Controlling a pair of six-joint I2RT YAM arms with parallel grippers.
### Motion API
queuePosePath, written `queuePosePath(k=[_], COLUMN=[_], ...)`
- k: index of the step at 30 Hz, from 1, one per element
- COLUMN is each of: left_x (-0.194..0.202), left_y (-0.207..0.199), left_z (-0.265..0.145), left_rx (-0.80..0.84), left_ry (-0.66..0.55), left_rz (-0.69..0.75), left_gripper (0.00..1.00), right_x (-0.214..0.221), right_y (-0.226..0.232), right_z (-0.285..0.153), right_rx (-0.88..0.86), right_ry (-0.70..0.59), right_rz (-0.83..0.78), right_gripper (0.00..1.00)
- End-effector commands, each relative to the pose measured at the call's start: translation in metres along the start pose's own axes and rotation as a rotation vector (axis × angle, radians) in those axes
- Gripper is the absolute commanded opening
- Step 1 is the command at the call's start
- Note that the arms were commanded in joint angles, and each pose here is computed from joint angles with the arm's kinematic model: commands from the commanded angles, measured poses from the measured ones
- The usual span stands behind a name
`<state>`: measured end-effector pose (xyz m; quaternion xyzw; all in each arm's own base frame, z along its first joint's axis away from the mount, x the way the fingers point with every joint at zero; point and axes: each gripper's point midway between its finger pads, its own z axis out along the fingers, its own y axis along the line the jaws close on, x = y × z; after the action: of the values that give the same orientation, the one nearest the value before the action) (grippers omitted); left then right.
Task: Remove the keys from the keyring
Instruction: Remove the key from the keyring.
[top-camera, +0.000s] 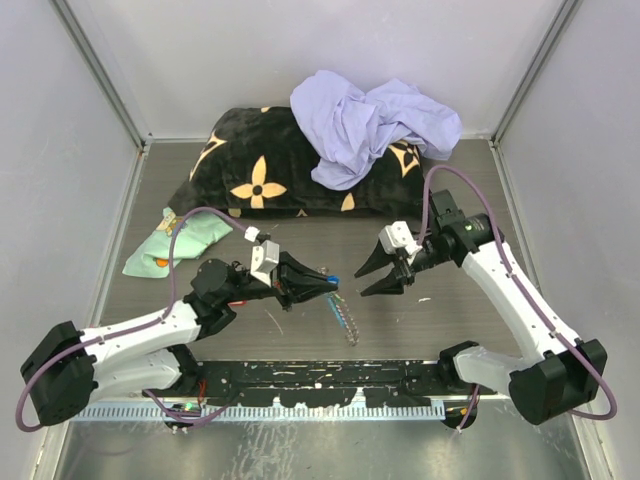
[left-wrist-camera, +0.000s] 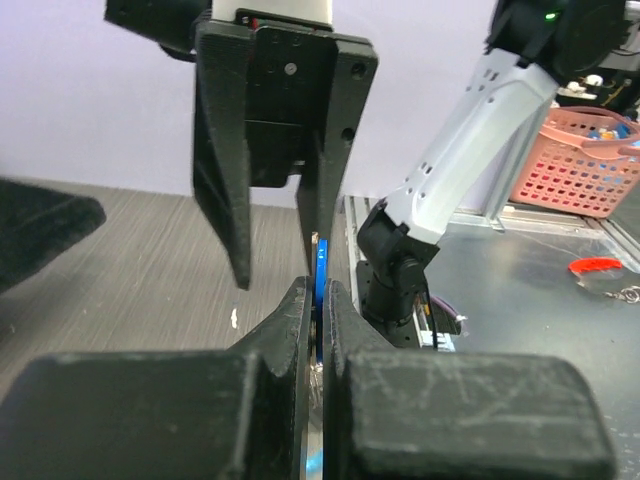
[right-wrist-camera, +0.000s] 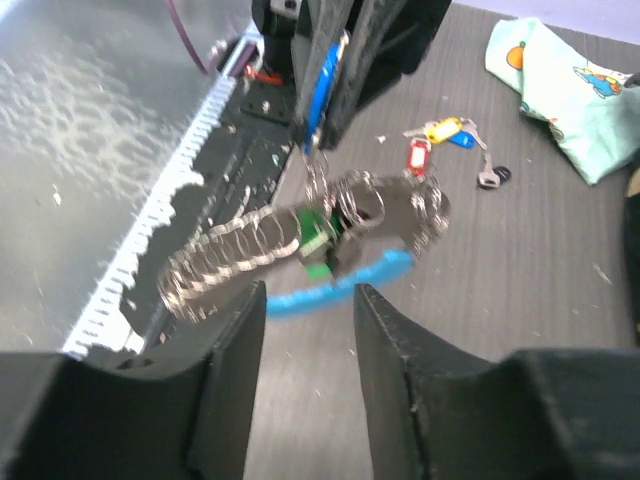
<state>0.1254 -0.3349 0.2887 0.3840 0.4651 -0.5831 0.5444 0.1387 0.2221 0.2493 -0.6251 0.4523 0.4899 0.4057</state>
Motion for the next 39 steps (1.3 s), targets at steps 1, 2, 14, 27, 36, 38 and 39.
queuePosePath(k=[1,2,14,27,36,38,39], left_x=[-0.043,-0.044,-0.034,-0.027,-0.028,-0.028,-0.029], left_y=[-0.029,-0.033,-0.020,0.020,0.035,0.036,0.037], left_z=[0.004,0.004,0.014,0.025,0.027,0.027,0.027], left_rx=[0.143,0.168,0.186,0.022,-0.031,-0.038,-0.042], left_ry=[-0.073,-0.068,0.041,0.070,0.058,0.051,0.045], left_rz=[0.156,0.181,0.317,0.345,0.372,0.367,0.368], left_gripper=[0.00,0.00,0.00,0.00,0.00,0.00,0.00], right_x=[0.004,0.006,0.005,0.006,-0.001,-0.006,-0.006], right_y=[0.009,0.010,0.025,0.021,-0.046,-0.040,-0.033], right_z=[-0.016,-0.019,-0.026,-0.010,-0.013,-0.005,0.001], right_rx=[-0.051,-0.053,-0.039,-0.079,0.242,0.248,0.229], right_ry=[0.191,0.224,0.265,0.129,0.219,0.197,0.192], right_rz=[-0.147,-0.131,-0.275,-0.333,-0.397,-0.402,-0.381], right_gripper=[0.51,0.54,0.40,0.24,0.37,0.36,0.34])
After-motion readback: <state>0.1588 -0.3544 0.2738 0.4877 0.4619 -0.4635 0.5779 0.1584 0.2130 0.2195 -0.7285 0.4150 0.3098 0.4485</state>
